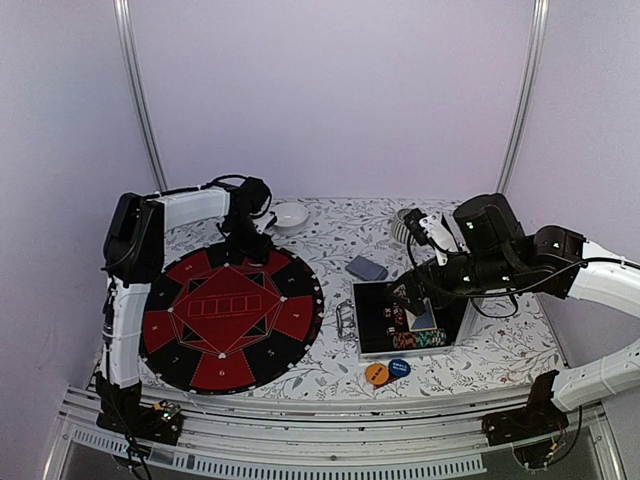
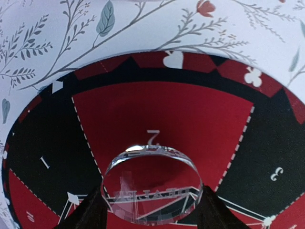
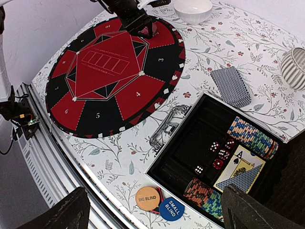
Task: Distribute texas hold em gaming equipment
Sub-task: Place the dealer button in position 2.
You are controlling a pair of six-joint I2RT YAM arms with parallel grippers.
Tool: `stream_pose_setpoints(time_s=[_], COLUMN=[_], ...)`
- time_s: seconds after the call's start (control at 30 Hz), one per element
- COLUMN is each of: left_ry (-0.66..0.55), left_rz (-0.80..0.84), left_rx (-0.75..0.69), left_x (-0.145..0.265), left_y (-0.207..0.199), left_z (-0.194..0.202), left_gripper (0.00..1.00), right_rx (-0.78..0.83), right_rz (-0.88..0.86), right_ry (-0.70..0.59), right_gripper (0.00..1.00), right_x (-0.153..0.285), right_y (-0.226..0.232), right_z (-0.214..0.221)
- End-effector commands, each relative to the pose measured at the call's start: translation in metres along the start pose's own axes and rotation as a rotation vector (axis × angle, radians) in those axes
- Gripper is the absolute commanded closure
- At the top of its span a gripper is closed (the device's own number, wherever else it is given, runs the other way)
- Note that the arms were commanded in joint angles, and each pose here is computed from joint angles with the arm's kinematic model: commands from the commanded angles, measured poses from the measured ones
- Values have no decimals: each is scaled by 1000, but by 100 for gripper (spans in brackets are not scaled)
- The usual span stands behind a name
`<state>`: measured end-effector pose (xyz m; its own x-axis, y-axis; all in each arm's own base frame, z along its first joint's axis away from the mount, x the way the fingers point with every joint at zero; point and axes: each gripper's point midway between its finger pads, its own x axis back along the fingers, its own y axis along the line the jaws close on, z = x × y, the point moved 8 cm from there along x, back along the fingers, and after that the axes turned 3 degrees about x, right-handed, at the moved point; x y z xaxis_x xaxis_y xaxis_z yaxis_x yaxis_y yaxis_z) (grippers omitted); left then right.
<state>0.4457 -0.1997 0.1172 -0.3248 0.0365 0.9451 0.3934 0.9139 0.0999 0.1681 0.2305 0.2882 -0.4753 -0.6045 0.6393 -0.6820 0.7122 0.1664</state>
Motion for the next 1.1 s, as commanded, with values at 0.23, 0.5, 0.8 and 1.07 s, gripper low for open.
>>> stream_pose_setpoints(time_s=[0.23,0.5,0.8,1.07], left_ry=[-14,-63,-302,-511], left_rz=[17,16,21,62], left_rx=[0,14,57,35], left_x=[-26,-10,96,190], left_y=[8,12,10,-24], left_z=[-14,-23,-31,40], left_gripper=[52,12,4,3], right_rx=[-2,-3,-24,-49], right_rz=[-13,-27,-91,-93], right_ry=[-10,-2,23,160], right_gripper=[2,2,6,15], right_x=[-5,-6,-8,-34], right_y=[2,4,12,32], right_z=[-7,-8,-9,12])
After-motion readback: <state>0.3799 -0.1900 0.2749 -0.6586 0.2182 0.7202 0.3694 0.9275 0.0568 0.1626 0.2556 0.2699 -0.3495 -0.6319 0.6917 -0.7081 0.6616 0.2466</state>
